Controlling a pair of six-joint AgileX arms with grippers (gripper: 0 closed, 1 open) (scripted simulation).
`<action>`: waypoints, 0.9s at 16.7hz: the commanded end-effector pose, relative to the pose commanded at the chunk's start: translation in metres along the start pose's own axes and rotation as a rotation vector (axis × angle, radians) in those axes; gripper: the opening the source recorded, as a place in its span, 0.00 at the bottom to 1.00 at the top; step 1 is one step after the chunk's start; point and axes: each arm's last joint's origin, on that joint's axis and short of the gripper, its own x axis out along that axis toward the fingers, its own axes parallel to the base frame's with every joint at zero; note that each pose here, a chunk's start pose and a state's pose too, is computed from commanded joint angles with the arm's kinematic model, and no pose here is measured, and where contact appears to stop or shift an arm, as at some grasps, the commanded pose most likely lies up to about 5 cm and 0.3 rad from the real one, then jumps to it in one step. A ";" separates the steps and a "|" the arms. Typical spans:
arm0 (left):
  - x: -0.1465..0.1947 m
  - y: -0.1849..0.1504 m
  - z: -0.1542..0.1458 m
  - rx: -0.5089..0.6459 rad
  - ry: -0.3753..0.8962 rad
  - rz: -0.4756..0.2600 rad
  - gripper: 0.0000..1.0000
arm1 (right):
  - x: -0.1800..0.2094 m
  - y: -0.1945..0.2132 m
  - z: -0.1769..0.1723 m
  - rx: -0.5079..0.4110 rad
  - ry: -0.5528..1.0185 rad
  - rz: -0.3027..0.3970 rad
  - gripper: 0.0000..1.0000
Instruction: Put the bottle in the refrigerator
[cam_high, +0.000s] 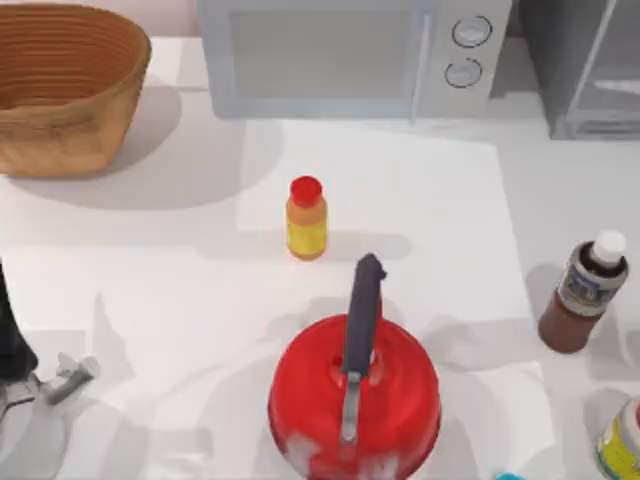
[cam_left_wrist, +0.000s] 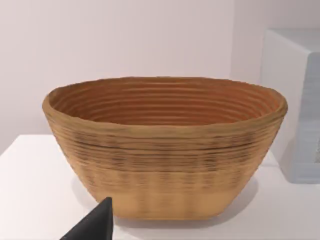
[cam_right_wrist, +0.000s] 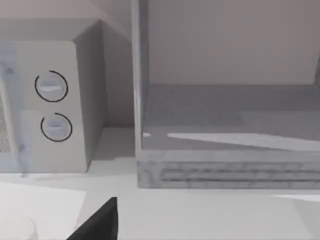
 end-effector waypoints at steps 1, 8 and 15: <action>0.000 0.000 0.000 0.000 0.000 0.000 1.00 | 0.000 0.000 0.000 0.000 0.000 0.000 1.00; 0.000 0.000 0.000 0.000 0.000 0.000 1.00 | 0.013 0.000 0.016 -0.110 0.046 0.103 1.00; 0.000 0.000 0.000 0.000 0.000 0.000 1.00 | 0.056 -0.003 0.006 -0.186 0.250 0.529 1.00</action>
